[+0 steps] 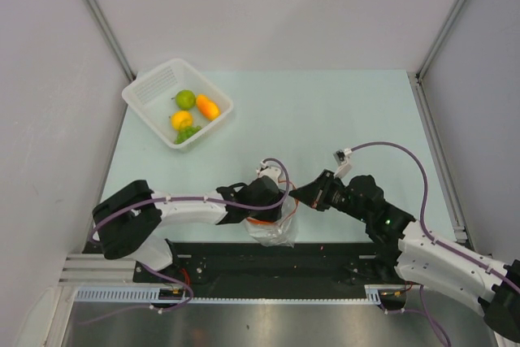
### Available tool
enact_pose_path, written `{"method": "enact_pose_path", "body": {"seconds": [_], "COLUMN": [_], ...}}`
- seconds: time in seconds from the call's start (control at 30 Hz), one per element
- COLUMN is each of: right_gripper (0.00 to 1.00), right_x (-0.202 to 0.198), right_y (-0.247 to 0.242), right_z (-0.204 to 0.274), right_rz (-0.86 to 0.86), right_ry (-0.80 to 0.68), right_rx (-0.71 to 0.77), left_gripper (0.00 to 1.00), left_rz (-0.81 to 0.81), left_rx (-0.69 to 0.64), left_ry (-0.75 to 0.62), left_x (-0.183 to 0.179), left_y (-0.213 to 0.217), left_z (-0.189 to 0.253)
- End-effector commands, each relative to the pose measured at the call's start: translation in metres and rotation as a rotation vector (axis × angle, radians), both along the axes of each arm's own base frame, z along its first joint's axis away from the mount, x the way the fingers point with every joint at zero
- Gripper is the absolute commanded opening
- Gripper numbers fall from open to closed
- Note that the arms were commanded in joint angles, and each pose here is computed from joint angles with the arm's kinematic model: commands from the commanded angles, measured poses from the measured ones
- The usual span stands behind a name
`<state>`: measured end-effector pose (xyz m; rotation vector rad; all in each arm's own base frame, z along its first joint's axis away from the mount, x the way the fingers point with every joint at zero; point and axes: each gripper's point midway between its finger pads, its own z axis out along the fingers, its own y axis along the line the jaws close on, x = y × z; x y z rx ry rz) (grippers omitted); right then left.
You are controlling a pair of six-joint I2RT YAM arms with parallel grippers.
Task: Open the zip-top bag and remove the fake food
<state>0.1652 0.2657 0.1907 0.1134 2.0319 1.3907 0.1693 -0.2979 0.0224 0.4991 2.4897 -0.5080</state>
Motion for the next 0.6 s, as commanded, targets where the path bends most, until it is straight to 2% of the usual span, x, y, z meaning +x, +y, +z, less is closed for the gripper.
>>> {"method": "enact_pose_path", "body": {"seconds": [0.0, 0.1, 0.17, 0.27, 0.37, 0.57], "right_gripper": [0.00, 0.00, 0.00, 0.00, 0.00, 0.00], "right_x": [-0.001, -0.002, -0.001, 0.001, 0.001, 0.006], "right_y": [0.002, 0.001, -0.001, -0.005, -0.007, -0.020], "right_z": [0.004, 0.002, 0.000, -0.002, -0.002, 0.001], "right_rz": [-0.003, -0.003, -0.014, -0.029, -0.035, -0.069], "right_ry": [-0.025, -0.026, -0.034, -0.040, -0.050, -0.089], "right_rx": [0.012, 0.002, -0.012, -0.031, -0.044, -0.126], "left_gripper": [0.47, 0.38, 0.26, 0.15, 0.08, 0.00], "left_rz": [-0.021, -0.030, -0.036, -0.051, -0.067, -0.086], "left_rx": [-0.017, -0.028, -0.039, -0.053, -0.077, -0.167], "left_ry": [-0.013, -0.017, -0.027, -0.041, -0.059, -0.117], "left_x": [0.006, 0.006, 0.007, 0.007, 0.008, 0.010], "left_y": [-0.014, -0.017, -0.019, -0.020, -0.023, -0.029], "left_z": [0.002, 0.003, 0.009, 0.018, 0.033, 0.074]}}
